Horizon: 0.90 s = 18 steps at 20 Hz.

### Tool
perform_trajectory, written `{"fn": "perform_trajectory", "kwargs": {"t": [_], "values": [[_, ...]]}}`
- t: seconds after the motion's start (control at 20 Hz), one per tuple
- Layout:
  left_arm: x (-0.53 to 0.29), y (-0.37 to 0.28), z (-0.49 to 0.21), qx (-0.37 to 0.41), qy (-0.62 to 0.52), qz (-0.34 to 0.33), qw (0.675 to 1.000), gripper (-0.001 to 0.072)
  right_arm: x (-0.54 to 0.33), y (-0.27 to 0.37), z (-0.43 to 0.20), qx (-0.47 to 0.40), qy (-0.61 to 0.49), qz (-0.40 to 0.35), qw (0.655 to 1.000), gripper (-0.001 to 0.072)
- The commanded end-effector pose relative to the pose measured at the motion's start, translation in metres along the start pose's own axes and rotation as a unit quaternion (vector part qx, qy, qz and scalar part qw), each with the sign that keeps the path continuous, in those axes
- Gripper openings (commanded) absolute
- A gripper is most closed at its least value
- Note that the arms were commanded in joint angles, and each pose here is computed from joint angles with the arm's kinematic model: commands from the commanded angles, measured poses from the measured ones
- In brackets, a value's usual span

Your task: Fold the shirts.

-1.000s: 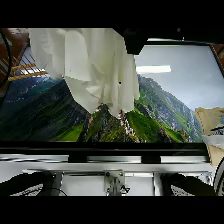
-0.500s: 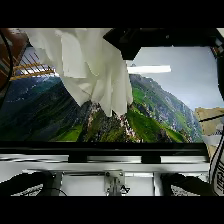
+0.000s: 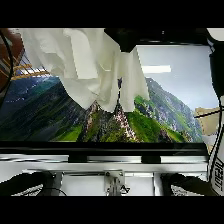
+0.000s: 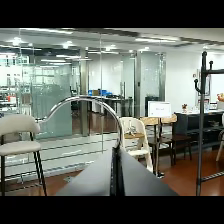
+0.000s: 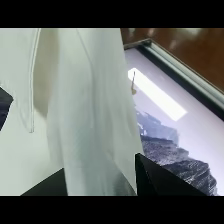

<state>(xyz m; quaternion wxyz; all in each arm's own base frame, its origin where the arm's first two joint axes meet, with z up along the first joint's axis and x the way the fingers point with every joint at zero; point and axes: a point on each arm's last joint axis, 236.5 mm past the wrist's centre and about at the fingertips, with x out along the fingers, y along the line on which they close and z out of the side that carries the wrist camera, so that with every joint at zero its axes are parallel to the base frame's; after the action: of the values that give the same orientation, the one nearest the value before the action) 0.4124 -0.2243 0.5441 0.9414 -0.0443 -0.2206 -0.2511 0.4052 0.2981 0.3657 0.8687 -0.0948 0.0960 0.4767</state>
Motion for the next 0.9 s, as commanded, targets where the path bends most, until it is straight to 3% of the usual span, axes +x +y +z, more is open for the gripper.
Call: {"fn": "perform_trajectory", "kwargs": {"t": [0.0, 0.05, 0.1, 0.15, 0.2, 0.4, 0.45, 0.5, 0.55, 0.65, 0.75, 0.85], "values": [[0.0, -0.004, -0.013, 0.001, 0.027, -0.008, 1.0, 0.0055, 0.0, -0.007, 0.014, -0.004, -0.03, -0.015, 0.999, 0.0404], [0.0, -0.005, -0.019, 0.003, 0.039, -0.011, 0.999, 0.0055, 0.0, -0.006, 0.016, -0.003, -0.035, -0.012, 0.999, 0.0404], [0.0, -0.006, -0.022, 0.009, 0.045, -0.012, 0.999, 0.0055, 0.0, -0.003, 0.018, 0.0, -0.038, -0.007, 0.999, 0.0349], [0.0, -0.006, -0.023, 0.014, 0.045, -0.012, 0.999, 0.0055, 0.0, -0.003, 0.018, 0.0, -0.037, -0.006, 0.999, 0.0157], [0.0, -0.006, -0.023, 0.013, 0.045, -0.012, 0.999, 0.0055, 0.0, -0.002, 0.017, 0.002, -0.037, -0.003, 0.999, 0.0081], [0.0, -0.003, -0.019, 0.022, 0.036, -0.008, 0.999, 0.007, 0.0, 0.002, 0.018, -0.009, -0.039, 0.004, 0.999, 0.0074], [0.0, -0.001, -0.019, 0.028, 0.036, -0.006, 0.999, 0.0114, -0.001, 0.001, 0.021, -0.013, -0.045, 0.001, 0.999, 0.0074], [0.0, 0.0, -0.019, 0.028, 0.036, -0.005, 0.999, 0.0207, -0.002, -0.002, 0.026, -0.016, -0.055, -0.006, 0.998, 0.0074], [0.0, 0.0, -0.019, 0.028, 0.036, -0.004, 0.999, 0.0242, -0.004, -0.006, 0.033, -0.019, -0.067, -0.017, 0.997, 0.0073], [0.0, 0.001, -0.019, 0.028, 0.037, -0.004, 0.999, 0.0242, -0.01, -0.016, 0.05, -0.03, -0.098, -0.044, 0.994, 0.0073], [0.0, 0.001, -0.019, 0.029, 0.036, -0.004, 0.999, 0.0392, -0.015, -0.027, 0.058, -0.038, -0.115, -0.069, 0.99, 0.0073], [-0.001, 0.001, -0.018, 0.032, 0.036, -0.004, 0.999, 0.0422, -0.017, -0.041, 0.056, -0.059, -0.107, -0.101, 0.987, 0.0073]]}}
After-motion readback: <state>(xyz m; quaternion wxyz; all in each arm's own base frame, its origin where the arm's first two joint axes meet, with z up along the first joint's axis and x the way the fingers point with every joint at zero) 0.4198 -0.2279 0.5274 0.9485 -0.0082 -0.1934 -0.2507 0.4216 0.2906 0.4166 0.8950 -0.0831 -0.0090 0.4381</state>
